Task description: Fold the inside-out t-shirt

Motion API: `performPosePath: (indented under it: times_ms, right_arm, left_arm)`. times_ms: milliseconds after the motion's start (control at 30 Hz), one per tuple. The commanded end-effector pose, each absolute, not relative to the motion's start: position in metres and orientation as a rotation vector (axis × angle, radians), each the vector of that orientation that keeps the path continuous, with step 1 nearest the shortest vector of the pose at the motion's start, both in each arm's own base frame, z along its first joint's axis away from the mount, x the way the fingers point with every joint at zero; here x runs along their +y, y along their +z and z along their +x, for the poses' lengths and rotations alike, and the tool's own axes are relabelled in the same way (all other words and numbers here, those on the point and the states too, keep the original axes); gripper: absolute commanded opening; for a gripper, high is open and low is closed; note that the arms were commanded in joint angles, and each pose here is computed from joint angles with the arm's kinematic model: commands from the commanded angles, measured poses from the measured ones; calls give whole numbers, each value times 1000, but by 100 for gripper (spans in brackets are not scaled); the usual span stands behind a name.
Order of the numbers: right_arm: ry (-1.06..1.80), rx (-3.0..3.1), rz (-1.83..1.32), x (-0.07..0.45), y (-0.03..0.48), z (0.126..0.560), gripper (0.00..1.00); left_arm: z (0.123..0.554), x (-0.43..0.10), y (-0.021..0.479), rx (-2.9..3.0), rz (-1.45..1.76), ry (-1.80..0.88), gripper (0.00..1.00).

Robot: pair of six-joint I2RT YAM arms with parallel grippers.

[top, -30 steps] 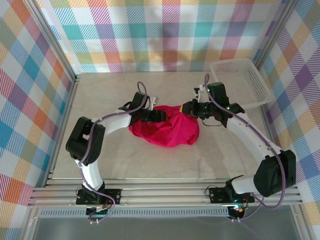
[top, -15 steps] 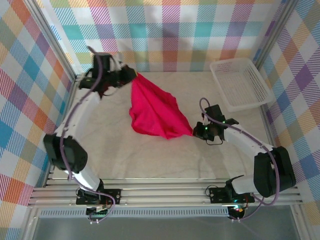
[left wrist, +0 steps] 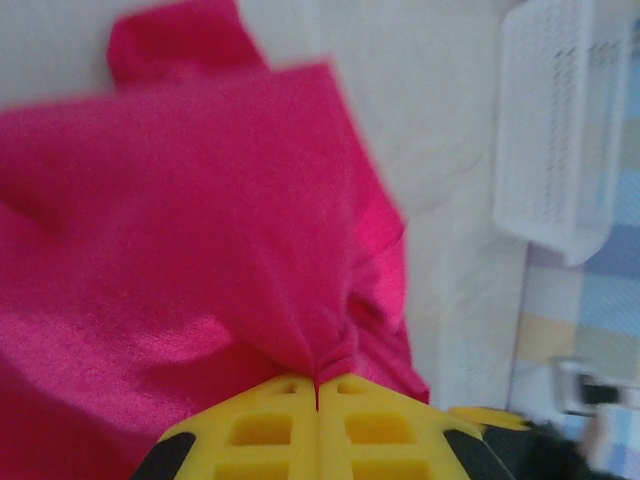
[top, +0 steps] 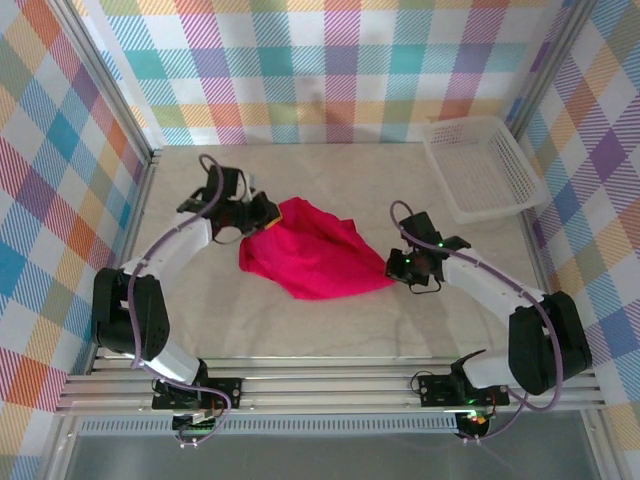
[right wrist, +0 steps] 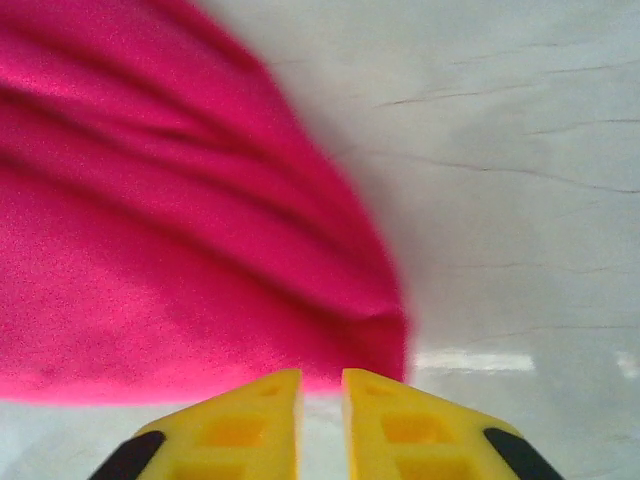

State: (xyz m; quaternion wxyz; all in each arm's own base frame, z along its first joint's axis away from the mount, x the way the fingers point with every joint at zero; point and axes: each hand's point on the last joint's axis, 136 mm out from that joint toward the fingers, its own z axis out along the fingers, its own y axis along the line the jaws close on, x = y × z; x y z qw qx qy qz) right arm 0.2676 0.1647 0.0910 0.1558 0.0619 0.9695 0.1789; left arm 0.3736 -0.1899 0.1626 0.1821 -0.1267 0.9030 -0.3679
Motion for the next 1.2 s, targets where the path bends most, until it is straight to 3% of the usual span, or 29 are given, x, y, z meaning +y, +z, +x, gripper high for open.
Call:
performPosePath:
  times_ms: [0, 133, 300, 533, 667, 733, 767, 800, 867, 900, 933, 1167]
  right_arm:
    - [606, 2614, 93, 190, 150, 276, 22]
    - [669, 2568, -33, 229, 167, 290, 25]
    - [699, 2637, -157, 289, 136, 311, 37]
    - [758, 2678, -118, 348, 99, 368, 45]
    - [764, 2738, -84, 365, 66, 380, 67]
    - [738, 2764, -49, 365, 51, 383, 70]
    - [728, 2772, -40, 364, 47, 385, 67]
    - [725, 2775, -35, 363, 46, 386, 59]
    - [739, 2766, -53, 358, 59, 387, 17]
    - [738, 2755, -71, 354, 70, 386, 4]
    - [739, 2733, -104, 350, 87, 383, 0]
    - [781, 2487, -451, 312, 231, 330, 0]
  left_arm:
    - [358, -201, 185, 2434, -230, -1045, 0]
    - [339, -195, 178, 2440, -224, -1011, 0]
    - [333, -190, 181, 2466, -212, -975, 0]
    - [322, -183, 192, 2452, -208, -951, 0]
    - [316, -177, 201, 2435, -201, -939, 0]
    - [314, -174, 205, 2427, -202, -937, 0]
    - [313, -173, 207, 2422, -204, -940, 0]
    - [313, -172, 209, 2417, -201, -939, 0]
    - [313, -162, 212, 2412, -217, -905, 0]
    - [314, -154, 212, 2409, -240, -880, 0]
    - [316, -146, 209, 2408, -277, -855, 0]
    - [362, -119, 158, 2445, -546, -794, 0]
